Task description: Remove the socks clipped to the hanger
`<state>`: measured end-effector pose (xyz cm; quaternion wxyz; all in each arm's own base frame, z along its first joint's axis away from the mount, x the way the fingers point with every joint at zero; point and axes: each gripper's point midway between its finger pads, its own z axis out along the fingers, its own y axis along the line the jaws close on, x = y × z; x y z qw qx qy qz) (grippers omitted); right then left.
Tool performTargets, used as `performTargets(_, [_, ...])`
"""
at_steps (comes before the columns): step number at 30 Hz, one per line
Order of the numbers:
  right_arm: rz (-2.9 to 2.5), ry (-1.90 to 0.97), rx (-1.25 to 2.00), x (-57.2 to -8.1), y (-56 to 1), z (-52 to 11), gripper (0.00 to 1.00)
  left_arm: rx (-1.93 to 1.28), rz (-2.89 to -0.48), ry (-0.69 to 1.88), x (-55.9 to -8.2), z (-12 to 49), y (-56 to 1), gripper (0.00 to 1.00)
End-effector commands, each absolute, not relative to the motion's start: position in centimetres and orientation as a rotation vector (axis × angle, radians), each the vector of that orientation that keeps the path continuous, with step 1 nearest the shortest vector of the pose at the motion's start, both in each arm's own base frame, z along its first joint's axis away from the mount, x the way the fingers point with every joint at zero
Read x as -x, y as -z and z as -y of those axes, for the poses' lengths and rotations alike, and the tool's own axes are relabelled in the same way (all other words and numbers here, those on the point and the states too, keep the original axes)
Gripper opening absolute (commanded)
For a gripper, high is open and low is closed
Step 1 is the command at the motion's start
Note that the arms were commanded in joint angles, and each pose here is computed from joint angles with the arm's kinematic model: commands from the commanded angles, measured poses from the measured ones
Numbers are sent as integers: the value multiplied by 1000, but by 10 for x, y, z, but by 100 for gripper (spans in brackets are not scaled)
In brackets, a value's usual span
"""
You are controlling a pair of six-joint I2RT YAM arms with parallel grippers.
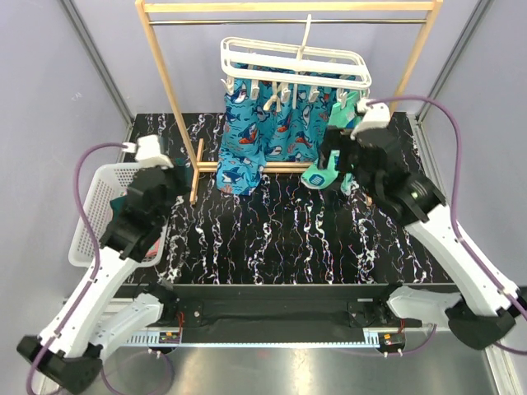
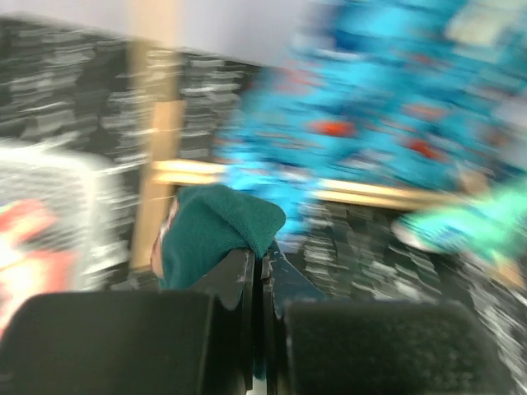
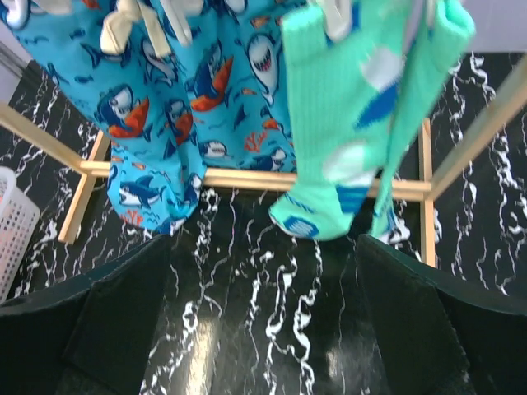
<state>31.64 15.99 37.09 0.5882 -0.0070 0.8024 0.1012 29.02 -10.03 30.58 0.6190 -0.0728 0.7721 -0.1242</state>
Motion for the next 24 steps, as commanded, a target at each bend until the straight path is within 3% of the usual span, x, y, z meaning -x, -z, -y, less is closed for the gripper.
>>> performTargets(1, [-1843, -337, -2, -288, -376, -150, 100, 362, -1840, 22, -282, 26, -296, 0])
performTargets(6, [-1849, -374, 9, -261, -359, -137, 100, 597, -1840, -173, -271, -48, -283, 0])
performTargets(13, [-1826, -362, 2, -240, -366, -117, 100, 792, -1839, -257, -266, -85, -254, 0])
performTargets(15, [-1830, -385, 9, -236, -364, -118, 100, 824, -1845, -269, -268, -90, -247, 8])
performTargets(17, [-1826, -398, 11, -231, -364, -117, 100, 822, -1855, -274, -269, -90, -247, 29])
performTargets(18, [-1837, -395, 11, -230, -359, -116, 100, 817, -1860, -266, -269, -89, -248, 64])
performTargets(19, [-1840, -393, 10, -228, -357, -115, 100, 822, -1853, -260, -268, -89, -251, 75])
performTargets(21, [-1859, -379, 11, -228, -349, -113, 100, 811, -1844, -223, -269, -84, -255, 92])
performTargets(24, [-1870, -387, 6, -227, -341, -115, 100, 721, -1850, -107, -274, -66, -262, 99])
